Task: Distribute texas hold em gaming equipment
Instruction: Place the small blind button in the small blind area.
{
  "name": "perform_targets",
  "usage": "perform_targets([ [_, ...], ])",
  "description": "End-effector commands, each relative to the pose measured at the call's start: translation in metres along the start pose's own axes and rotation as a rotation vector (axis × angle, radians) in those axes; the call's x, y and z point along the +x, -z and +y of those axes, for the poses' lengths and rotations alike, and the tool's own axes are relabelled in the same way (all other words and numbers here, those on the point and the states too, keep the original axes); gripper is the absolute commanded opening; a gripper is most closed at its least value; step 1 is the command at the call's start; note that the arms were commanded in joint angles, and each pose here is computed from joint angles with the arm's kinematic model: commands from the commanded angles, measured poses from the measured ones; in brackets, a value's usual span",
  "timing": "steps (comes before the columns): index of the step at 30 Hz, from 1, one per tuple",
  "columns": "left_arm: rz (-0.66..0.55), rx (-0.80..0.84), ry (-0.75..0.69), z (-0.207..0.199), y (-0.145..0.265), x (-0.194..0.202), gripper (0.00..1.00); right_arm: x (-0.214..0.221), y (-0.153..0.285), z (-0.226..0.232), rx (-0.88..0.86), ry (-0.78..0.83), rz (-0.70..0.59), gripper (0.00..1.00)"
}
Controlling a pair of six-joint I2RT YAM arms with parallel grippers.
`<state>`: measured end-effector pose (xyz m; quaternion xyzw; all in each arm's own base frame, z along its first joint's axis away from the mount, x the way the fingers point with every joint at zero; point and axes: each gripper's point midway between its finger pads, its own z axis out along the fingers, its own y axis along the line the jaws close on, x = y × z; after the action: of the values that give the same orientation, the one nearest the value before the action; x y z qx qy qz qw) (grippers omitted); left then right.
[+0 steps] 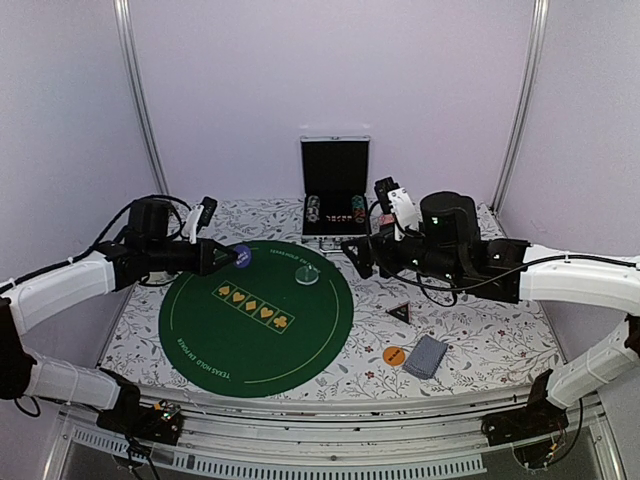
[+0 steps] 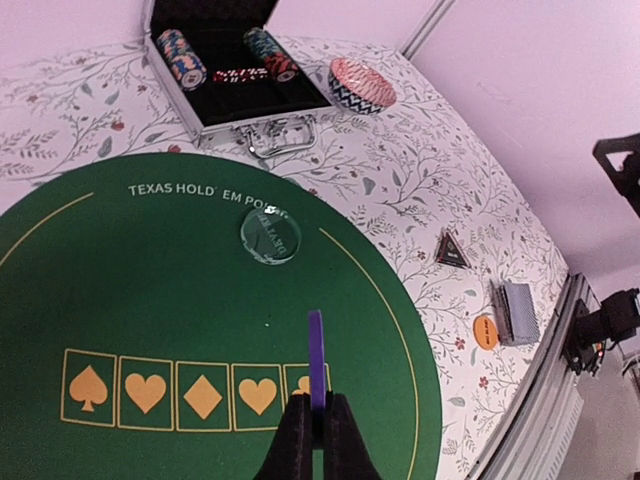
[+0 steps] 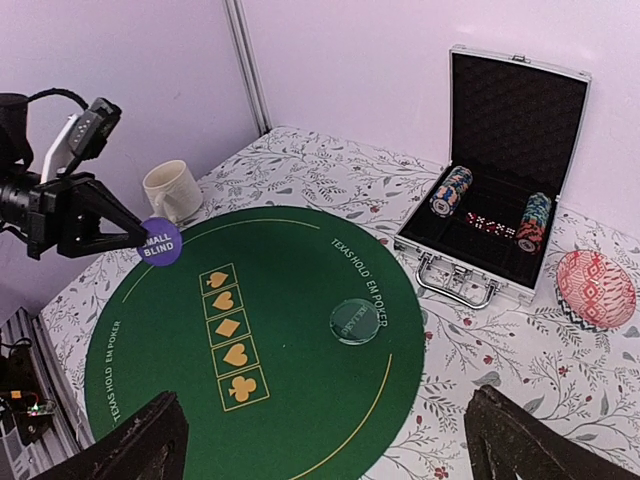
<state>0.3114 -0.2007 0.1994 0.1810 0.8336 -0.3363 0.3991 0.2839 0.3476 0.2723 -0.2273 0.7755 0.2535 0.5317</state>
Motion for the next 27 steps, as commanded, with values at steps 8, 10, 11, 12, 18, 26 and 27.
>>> perform_targets([
  [8,-0.081,-0.105,0.155,0.036,-0.016,-0.029,0.00,0.017,0.036,-0.022,0.013,-0.088,-0.003,0.99],
  [10,-0.095,-0.112,0.173,0.043,-0.019,-0.034,0.00,0.023,0.042,-0.027,0.024,-0.105,-0.001,0.99],
  [11,-0.103,-0.119,0.185,0.048,-0.021,-0.036,0.00,0.025,0.045,-0.029,0.027,-0.112,-0.003,0.99],
  [12,-0.113,-0.127,0.200,0.055,-0.022,-0.039,0.00,0.028,0.048,-0.029,0.025,-0.121,0.000,0.99],
  [18,-0.147,-0.187,0.361,0.115,-0.037,-0.036,0.00,0.038,0.057,-0.031,0.013,-0.143,0.016,0.99],
  [26,-0.023,-0.194,0.445,0.168,-0.090,-0.017,0.00,0.049,0.048,-0.030,0.020,-0.123,0.062,0.99],
  [27,-0.013,-0.192,0.457,0.173,-0.094,-0.014,0.00,0.052,0.046,-0.030,0.020,-0.122,0.072,0.99],
])
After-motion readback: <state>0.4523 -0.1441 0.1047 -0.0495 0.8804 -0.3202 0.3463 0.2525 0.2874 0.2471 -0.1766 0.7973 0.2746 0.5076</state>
